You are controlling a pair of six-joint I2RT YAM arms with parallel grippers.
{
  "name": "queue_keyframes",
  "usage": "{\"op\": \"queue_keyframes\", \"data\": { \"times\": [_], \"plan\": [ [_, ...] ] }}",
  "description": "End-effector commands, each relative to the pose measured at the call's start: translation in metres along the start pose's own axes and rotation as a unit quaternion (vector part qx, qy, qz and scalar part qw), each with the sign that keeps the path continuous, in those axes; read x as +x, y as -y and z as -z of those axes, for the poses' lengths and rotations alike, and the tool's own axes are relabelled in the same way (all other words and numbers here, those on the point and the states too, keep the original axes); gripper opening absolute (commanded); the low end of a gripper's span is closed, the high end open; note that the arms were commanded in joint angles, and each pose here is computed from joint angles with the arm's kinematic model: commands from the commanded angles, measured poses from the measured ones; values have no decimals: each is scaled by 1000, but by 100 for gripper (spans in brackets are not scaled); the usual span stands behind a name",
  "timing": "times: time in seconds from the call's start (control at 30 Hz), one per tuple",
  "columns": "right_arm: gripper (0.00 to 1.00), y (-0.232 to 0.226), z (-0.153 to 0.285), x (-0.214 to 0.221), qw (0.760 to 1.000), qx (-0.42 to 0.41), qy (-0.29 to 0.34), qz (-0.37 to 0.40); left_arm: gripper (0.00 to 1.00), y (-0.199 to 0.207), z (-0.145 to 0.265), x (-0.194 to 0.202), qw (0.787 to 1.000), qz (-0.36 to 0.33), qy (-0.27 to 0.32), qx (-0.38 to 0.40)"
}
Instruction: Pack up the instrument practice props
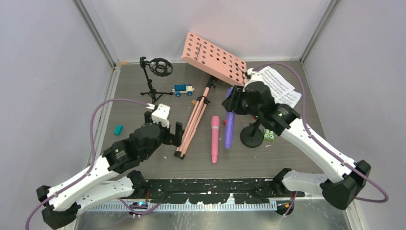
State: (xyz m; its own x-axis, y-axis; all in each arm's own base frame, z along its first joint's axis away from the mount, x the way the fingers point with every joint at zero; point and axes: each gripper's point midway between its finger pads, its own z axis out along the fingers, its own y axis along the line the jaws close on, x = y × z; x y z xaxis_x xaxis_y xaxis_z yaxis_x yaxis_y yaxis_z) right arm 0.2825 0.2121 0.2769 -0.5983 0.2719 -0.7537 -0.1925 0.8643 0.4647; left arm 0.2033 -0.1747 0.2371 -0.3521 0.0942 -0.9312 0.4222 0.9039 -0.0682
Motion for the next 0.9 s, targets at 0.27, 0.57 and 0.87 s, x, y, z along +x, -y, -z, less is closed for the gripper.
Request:
{"op": "queue_keyframes", "data": {
  "times": [0.27, 0.57, 0.87],
  "plan": [
    [1, 48, -69, 71, 989, 137, -45, 16, 100, -56, 53, 2, 995, -16, -29, -92],
    [1, 78, -101, 130, 975, 191, -109, -14, 100, -65, 63, 23, 995, 3, -35, -93],
    [1, 93, -114, 161, 965, 215, -147, -15, 100, -65, 63, 23, 995, 2, -31, -91]
  ]
}}
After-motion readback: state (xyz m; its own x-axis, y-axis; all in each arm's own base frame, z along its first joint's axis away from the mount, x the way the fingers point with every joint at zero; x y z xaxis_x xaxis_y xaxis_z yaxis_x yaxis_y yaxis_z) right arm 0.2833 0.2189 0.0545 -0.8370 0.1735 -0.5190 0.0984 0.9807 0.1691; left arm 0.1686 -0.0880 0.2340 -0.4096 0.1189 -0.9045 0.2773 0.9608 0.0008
